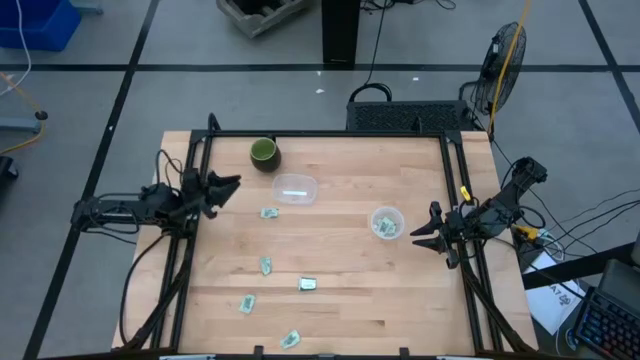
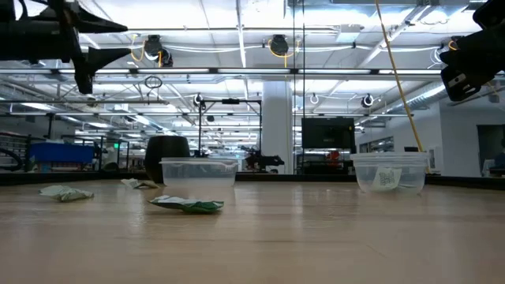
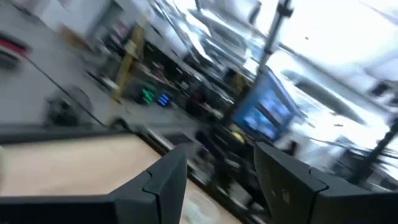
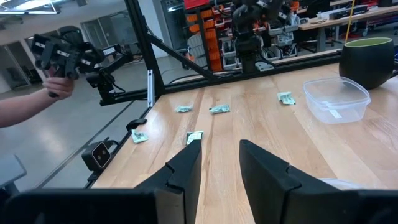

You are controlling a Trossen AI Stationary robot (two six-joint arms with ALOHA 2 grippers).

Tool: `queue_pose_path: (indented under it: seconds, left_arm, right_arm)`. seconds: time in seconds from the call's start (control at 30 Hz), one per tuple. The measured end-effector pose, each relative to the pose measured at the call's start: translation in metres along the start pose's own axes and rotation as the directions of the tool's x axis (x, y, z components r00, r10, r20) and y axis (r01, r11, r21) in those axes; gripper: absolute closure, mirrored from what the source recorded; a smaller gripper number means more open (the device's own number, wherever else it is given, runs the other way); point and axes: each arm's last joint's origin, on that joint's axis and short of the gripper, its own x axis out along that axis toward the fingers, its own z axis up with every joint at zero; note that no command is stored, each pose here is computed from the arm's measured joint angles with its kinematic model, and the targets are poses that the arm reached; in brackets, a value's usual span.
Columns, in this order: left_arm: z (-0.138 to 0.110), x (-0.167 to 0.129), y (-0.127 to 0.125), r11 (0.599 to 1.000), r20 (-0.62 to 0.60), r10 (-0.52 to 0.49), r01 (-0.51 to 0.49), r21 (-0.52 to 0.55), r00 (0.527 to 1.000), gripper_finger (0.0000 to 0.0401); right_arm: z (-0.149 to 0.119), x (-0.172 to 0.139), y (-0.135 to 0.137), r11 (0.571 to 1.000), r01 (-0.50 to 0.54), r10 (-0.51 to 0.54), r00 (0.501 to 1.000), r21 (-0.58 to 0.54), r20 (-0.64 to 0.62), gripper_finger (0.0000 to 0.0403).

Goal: Pick and place items into bin
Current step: Put the light green stevia packet into the left transparent bin

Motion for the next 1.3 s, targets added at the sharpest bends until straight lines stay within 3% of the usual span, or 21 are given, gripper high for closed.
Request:
queue_pose_path:
  seconds: [0.1,0.23,0.37,0.43,0.57,0.63,0.73,0.9,1.07,1.13,1.3]
  left_arm:
    - [-0.002,0.004,-0.005,0.992,-0.055,-0.109,0.105,-0.071,0.993,0.0211]
    - [-0.006,0.010,-0.020,0.951,-0.097,-0.303,0.294,-0.099,0.948,0.0223]
    - [-0.020,0.018,-0.030,0.937,-0.151,-0.348,0.348,-0.028,0.925,0.0246]
    - [-0.033,0.022,-0.029,0.955,-0.218,-0.285,0.297,0.021,0.933,0.0258]
    - [-0.063,0.027,-0.018,0.989,-0.354,-0.051,0.097,0.114,0.934,0.0276]
    - [-0.077,0.028,-0.013,0.986,-0.437,0.072,0.001,0.165,0.897,0.0282]
    - [-0.088,0.038,-0.017,0.971,-0.528,0.177,-0.060,0.231,0.830,0.0289]
    - [-0.088,0.070,-0.049,0.919,-0.616,0.266,-0.001,0.395,0.741,0.0300]
    - [-0.077,0.087,-0.070,0.790,-0.683,0.501,0.041,0.611,0.531,0.0308]
    - [-0.076,0.089,-0.072,0.759,-0.681,0.558,0.042,0.650,0.474,0.0308]
    - [-0.084,0.095,-0.071,0.730,-0.670,0.574,0.078,0.679,0.471,0.0308]
  right_arm:
    - [0.000,0.000,0.000,1.000,0.000,0.000,1.000,0.000,0.000,0.0303]
    - [0.000,0.000,0.000,1.000,0.000,0.000,1.000,0.000,0.000,0.0303]
    - [0.000,0.000,0.000,1.000,0.000,0.000,1.000,0.000,0.000,0.0303]
    - [0.000,0.000,0.000,1.000,0.000,0.000,1.000,0.000,0.000,0.0303]
    - [0.000,0.000,0.000,1.000,0.000,0.000,1.000,0.000,0.000,0.0303]
    - [0.000,0.000,0.000,1.000,0.000,0.000,1.000,0.000,0.000,0.0303]
    - [0.000,0.000,0.000,1.000,0.000,0.000,1.000,0.000,0.000,0.0303]
    - [0.000,0.000,0.000,1.000,0.000,0.000,1.000,0.000,0.000,0.0303]
    - [0.000,0.000,0.000,1.000,0.000,0.000,1.000,0.000,0.000,0.0303]
    - [0.000,0.000,0.000,1.000,0.000,0.000,1.000,0.000,0.000,0.0303]
    - [0.000,0.000,0.000,1.000,0.000,0.000,1.000,0.000,0.000,0.0303]
